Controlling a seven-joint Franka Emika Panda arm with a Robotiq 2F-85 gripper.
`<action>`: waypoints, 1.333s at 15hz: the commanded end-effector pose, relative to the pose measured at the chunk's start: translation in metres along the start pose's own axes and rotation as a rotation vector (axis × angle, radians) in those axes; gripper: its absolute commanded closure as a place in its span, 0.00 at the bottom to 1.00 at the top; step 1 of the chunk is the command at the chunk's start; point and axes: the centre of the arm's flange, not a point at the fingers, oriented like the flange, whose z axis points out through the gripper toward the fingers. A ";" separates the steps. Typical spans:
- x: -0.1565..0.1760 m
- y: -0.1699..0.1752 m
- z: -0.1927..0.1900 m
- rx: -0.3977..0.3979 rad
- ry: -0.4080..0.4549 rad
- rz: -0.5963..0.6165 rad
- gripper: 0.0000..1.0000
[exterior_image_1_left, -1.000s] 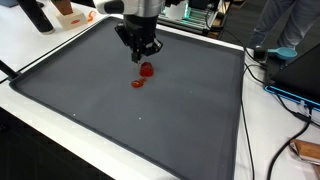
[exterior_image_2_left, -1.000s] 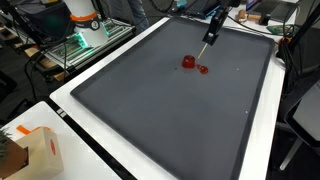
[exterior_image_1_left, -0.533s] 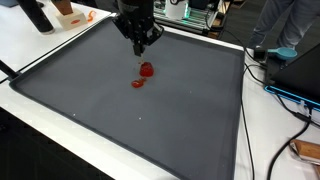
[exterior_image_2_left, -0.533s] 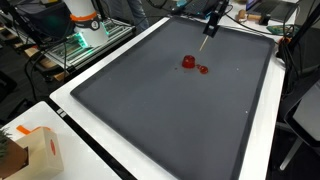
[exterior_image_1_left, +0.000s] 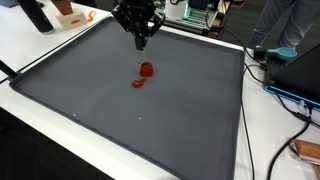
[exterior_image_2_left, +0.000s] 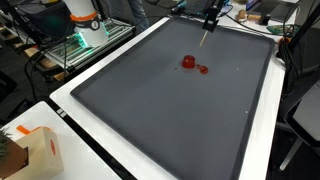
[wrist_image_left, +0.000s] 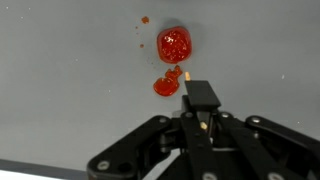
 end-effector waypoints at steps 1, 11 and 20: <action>-0.020 0.002 -0.002 0.037 0.037 -0.019 0.97; -0.007 0.001 -0.008 0.004 0.058 -0.009 0.87; 0.002 0.016 0.009 0.041 0.105 -0.066 0.97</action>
